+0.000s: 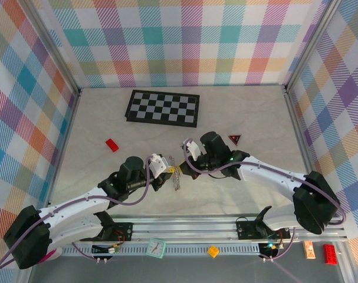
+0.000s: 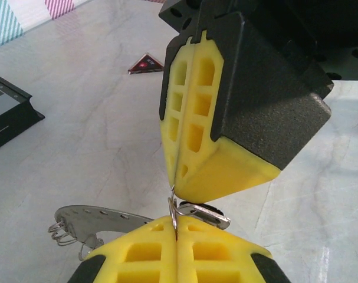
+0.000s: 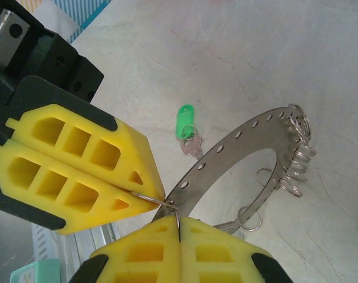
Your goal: Put the keys on the keyring
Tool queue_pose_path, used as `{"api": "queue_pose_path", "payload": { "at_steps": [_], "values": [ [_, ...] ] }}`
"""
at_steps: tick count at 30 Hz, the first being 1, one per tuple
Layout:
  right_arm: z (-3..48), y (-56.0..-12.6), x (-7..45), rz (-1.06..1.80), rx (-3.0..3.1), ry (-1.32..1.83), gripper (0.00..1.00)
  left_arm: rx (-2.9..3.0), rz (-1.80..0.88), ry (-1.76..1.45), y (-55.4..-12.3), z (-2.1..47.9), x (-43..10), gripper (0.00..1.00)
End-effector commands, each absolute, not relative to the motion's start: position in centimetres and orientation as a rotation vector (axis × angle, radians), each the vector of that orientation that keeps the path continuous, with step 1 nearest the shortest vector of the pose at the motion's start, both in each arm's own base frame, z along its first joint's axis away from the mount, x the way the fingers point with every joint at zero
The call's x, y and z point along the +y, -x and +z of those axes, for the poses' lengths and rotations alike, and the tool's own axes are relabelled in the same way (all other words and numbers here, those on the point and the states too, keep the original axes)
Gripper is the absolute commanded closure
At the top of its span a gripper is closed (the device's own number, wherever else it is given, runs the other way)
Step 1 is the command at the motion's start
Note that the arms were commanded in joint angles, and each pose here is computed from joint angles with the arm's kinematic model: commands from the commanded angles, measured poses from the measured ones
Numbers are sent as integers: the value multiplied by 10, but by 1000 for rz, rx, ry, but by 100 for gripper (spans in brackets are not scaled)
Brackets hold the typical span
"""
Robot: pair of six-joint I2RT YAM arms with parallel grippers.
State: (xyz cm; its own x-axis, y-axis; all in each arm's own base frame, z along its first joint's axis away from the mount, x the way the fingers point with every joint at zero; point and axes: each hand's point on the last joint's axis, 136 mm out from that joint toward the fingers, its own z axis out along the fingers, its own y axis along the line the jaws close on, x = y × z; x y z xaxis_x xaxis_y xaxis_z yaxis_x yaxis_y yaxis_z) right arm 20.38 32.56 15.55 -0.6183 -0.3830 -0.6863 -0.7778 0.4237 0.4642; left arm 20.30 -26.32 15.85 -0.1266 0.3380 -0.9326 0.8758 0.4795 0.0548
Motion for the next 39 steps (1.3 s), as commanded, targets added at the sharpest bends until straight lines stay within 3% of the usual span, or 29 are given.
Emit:
{"api": "queue_pose_path", "payload": {
  "at_steps": [1,14,18,23,31,39],
  "values": [
    [160,-220,325,1072,2223,905,100,1581,-701,-1065,-195,177,-271,100],
    [151,-218,326,1202,2277,896,99,1531,-707,-1037,-194,180,-270,100],
    [150,-216,324,1210,2277,922,79,1504,-729,-1021,-193,185,-271,100],
    [157,-220,314,1161,2252,955,67,1475,-759,-1013,-190,190,-273,100],
    [186,-218,299,1016,1976,1078,62,1403,-848,-1004,-182,198,-276,100],
    [203,-170,297,1076,1531,1373,61,1290,-923,-1029,-173,207,-280,100]
  ]
}}
